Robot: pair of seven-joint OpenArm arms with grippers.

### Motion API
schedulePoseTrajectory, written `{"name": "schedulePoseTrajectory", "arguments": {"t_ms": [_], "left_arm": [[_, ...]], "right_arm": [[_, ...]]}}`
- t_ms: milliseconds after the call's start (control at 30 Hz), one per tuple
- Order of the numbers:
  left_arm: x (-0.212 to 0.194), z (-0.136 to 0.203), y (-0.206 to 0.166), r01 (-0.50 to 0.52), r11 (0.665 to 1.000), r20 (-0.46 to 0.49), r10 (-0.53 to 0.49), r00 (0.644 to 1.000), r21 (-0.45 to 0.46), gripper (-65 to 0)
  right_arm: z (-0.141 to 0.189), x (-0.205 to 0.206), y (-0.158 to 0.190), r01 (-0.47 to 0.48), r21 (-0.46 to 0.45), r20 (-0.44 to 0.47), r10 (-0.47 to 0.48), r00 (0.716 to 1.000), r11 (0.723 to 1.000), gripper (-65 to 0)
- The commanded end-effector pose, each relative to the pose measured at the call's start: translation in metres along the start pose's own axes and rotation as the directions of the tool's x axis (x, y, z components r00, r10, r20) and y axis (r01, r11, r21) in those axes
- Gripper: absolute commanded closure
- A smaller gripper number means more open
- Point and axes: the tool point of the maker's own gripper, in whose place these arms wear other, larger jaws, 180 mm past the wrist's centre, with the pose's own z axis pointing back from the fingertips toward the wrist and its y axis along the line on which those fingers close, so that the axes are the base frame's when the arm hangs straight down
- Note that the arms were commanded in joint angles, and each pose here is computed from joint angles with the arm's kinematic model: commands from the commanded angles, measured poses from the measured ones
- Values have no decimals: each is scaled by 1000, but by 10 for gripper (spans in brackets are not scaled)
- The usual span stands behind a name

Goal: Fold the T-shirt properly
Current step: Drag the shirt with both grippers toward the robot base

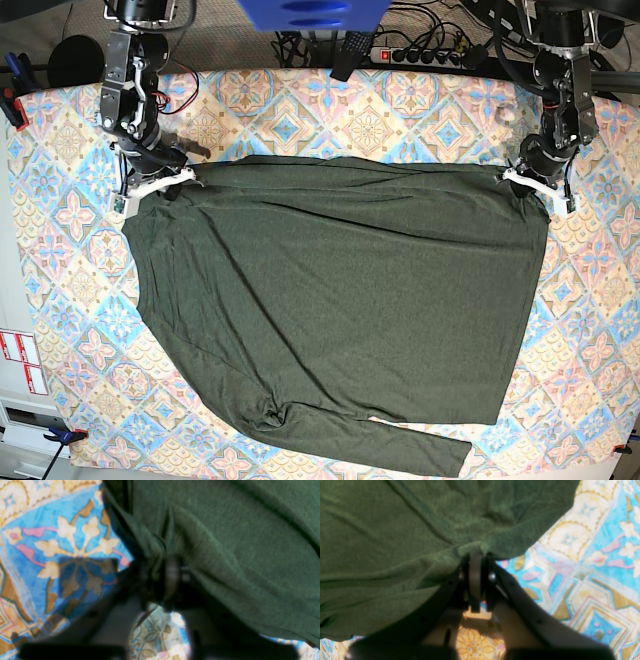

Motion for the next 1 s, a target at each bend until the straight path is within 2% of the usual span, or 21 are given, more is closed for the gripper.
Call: {"name": "schedulePoseTrajectory", "arguments": {"t_ms": [0,267,433,800,867,967], "left_arm": [[0,3,4,8,1000,-17,-8,1000,5,0],[-21,37,20,108,994,-49,-107,993,21,0],[-33,59,33,131,990,-63,-129,990,44,0],[-67,98,38,205,978,-137,-199,970,33,0],[-70,104,35,214,976,-142,-209,968,23,0],[-55,112,43,211,976,-102,-205,973,56,0]], "right_arm": [[2,13,3,-5,11,43,4,999,1000,0],[3,12,0,-1,5,42,1,999,1000,0],[10,-8,-12,-4,-19,2,4,1000,1000,0],[38,-37,-70,38,-153,-36,-44,998,987,0],[45,-31,-76,39,-167,-16,-42,999,985,0],[56,-22,-76,26,-169,15,-24,1000,985,0]]}}
